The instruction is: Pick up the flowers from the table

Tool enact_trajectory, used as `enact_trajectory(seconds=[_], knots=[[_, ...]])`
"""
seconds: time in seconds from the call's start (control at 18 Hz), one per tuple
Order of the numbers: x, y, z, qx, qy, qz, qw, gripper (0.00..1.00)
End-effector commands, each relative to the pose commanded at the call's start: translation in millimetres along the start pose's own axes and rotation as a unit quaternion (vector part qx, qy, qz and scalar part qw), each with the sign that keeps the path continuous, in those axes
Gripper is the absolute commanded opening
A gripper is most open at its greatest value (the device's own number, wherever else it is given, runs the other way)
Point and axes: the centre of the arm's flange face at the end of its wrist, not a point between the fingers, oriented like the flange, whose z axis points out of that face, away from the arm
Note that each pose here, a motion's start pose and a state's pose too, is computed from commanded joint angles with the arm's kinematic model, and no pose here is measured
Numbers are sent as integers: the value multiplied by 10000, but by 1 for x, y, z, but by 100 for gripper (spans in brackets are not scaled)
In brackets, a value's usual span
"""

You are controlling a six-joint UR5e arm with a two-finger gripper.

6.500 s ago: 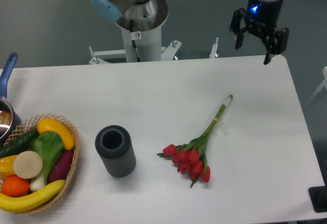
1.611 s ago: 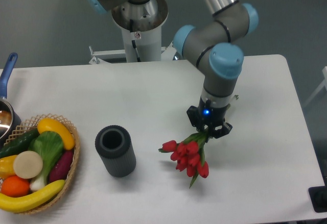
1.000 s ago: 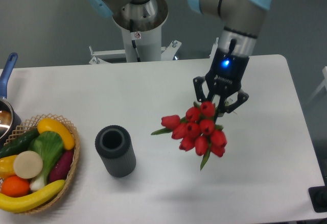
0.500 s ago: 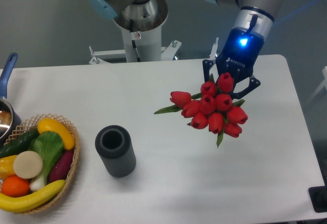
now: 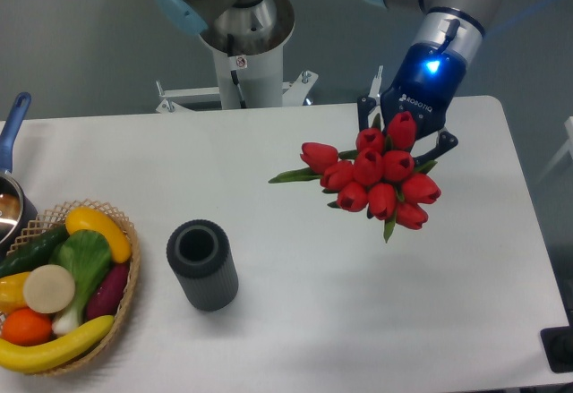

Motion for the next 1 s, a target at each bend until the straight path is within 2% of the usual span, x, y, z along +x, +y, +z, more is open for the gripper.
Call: enact_trajectory(seconds=[1.0], knots=[[-1,0,1,6,10,3,10000,29]])
